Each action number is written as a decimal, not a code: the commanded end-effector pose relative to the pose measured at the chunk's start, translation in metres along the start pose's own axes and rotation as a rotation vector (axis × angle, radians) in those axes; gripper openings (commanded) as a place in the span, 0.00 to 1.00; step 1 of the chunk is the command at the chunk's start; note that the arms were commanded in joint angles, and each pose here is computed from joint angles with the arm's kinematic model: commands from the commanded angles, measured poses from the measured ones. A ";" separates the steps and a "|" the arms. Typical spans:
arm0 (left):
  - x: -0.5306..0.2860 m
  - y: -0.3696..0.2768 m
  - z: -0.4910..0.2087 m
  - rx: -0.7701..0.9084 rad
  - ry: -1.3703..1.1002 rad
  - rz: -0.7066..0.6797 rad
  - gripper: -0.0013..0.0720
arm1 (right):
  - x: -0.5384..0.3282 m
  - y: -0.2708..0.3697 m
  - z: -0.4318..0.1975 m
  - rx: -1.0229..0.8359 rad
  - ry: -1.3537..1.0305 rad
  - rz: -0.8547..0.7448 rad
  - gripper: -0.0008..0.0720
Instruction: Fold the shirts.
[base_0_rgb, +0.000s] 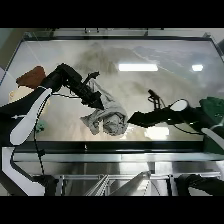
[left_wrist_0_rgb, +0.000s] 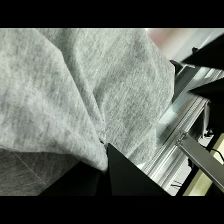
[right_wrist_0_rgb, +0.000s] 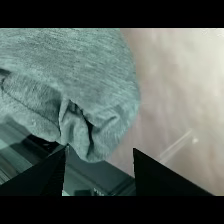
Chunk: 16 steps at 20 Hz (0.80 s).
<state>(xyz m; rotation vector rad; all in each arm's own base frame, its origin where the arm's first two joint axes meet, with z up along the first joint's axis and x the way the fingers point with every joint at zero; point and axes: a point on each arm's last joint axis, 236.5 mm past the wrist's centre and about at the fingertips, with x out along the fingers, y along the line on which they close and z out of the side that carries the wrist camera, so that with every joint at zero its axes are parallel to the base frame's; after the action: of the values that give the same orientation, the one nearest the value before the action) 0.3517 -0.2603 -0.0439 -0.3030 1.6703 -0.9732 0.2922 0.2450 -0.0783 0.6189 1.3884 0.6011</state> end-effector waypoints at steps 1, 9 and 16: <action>0.000 -0.001 -0.003 0.003 0.012 -0.004 0.03 | 0.045 0.000 0.001 0.078 0.003 0.073 0.64; -0.009 -0.009 -0.008 0.073 0.031 -0.015 0.03 | 0.036 0.019 0.022 -0.002 -0.031 0.105 0.03; -0.260 -0.113 0.003 0.339 -0.577 0.218 0.03 | -0.264 0.059 0.137 -0.255 -0.605 -0.132 0.03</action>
<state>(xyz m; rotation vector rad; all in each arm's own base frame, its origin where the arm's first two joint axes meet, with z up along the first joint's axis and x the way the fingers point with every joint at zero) 0.3975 -0.2082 0.1143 -0.1695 1.2591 -1.0097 0.3889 0.1894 0.0592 0.5681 0.9985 0.6322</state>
